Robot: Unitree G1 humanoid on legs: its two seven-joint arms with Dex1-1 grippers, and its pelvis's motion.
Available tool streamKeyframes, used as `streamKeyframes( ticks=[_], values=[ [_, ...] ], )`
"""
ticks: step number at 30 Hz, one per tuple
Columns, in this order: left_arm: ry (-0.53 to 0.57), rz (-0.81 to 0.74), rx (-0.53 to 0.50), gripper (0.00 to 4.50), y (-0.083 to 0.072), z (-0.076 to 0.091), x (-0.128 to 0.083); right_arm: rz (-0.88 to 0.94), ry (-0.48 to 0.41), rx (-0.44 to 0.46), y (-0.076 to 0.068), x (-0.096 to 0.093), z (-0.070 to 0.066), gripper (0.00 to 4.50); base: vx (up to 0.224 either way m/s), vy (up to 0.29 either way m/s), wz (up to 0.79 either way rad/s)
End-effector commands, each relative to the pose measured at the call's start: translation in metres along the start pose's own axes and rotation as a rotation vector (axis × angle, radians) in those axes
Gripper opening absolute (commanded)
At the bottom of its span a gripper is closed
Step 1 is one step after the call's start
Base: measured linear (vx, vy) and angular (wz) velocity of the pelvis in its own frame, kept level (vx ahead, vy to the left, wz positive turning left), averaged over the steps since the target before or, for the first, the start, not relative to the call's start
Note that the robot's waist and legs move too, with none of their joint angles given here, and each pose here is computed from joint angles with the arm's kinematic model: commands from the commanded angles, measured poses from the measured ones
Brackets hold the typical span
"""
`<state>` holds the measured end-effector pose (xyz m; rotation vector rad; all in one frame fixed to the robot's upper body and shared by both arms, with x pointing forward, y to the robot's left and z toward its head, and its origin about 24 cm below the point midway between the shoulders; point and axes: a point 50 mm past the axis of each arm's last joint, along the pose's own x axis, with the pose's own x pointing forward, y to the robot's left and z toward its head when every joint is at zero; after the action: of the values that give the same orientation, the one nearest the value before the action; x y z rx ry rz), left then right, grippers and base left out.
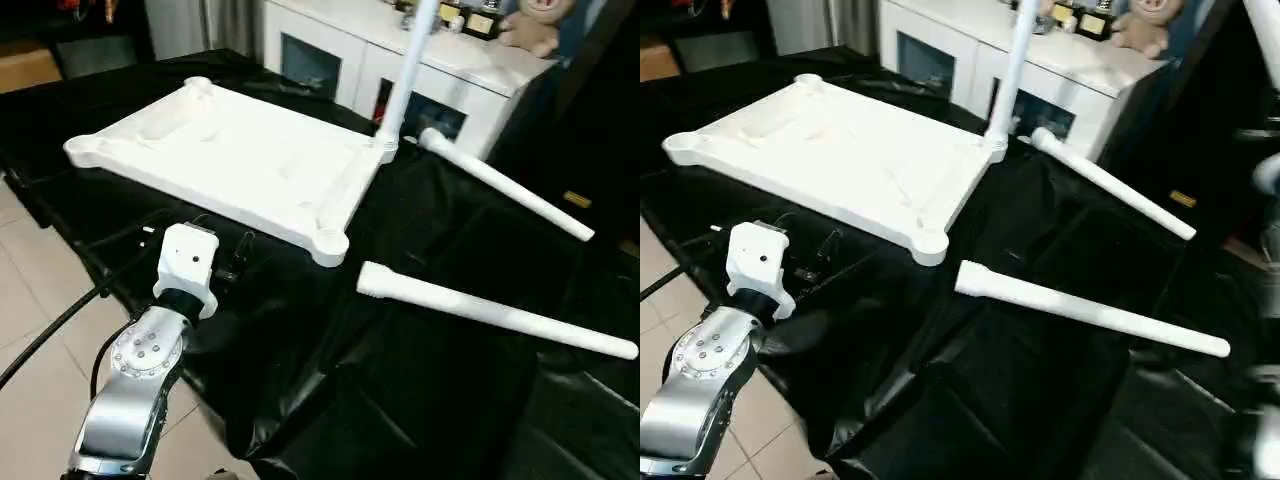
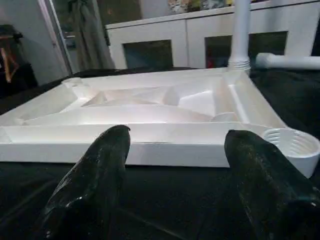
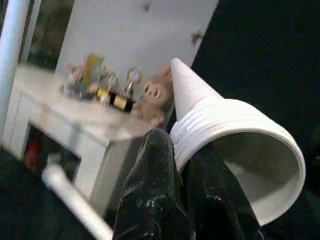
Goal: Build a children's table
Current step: Move to table
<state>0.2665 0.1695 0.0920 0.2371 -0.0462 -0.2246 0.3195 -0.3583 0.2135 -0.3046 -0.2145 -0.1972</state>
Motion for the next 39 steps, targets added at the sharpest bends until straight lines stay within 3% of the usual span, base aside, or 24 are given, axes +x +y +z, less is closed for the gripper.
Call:
streamKeyframes(
  ticks=[1, 5, 8, 17, 22, 27, 30, 35, 39],
  values=[
    [-0.034, -0.031, 0.005, 3.44, -0.004, 0.006, 0.001, 0.069, 0.025, -0.063, 0.000, 0.000, 0.000, 0.00, 0.000, 0.000, 0.00],
    [-0.064, -0.053, -0.009, 3.44, -0.007, 0.010, -0.001, 0.176, 0.024, -0.077, 0.003, -0.004, -0.001, 0.00, 0.000, 0.000, 0.00],
    [-0.076, -0.065, -0.021, 3.44, -0.010, 0.012, -0.002, 0.226, 0.042, -0.101, -0.006, -0.007, -0.002, 0.00, 0.000, 0.000, 0.00],
    [-0.105, -0.187, -0.059, 3.44, -0.024, 0.016, -0.006, 0.436, 0.221, -0.262, -0.038, -0.024, -0.003, 0.00, 0.000, 0.000, 0.00],
    [-0.097, -0.231, -0.058, 3.44, -0.027, 0.017, -0.006, 0.503, 0.304, -0.336, -0.041, -0.026, -0.005, 0.00, 0.000, 0.000, 0.00],
    [-0.101, -0.400, -0.108, 3.44, -0.037, 0.023, -0.010, 0.461, 0.387, -0.432, -0.053, -0.026, -0.008, 0.00, 0.000, 0.000, 0.00],
    [-0.062, -0.656, -0.121, 3.44, -0.053, 0.029, -0.020, 0.463, 0.439, -0.504, -0.054, -0.023, -0.013, 0.00, 0.000, 0.000, 0.00],
    [-0.035, -0.758, -0.078, 3.44, -0.055, 0.033, -0.022, 0.444, 0.451, -0.547, -0.052, -0.018, -0.013, 0.00, 0.000, 0.000, 0.00],
    [-0.034, -0.755, -0.070, 3.44, -0.052, 0.034, -0.019, 0.464, 0.476, -0.595, -0.048, -0.015, -0.017, 0.00, 0.000, 0.000, 0.00]
  ],
)
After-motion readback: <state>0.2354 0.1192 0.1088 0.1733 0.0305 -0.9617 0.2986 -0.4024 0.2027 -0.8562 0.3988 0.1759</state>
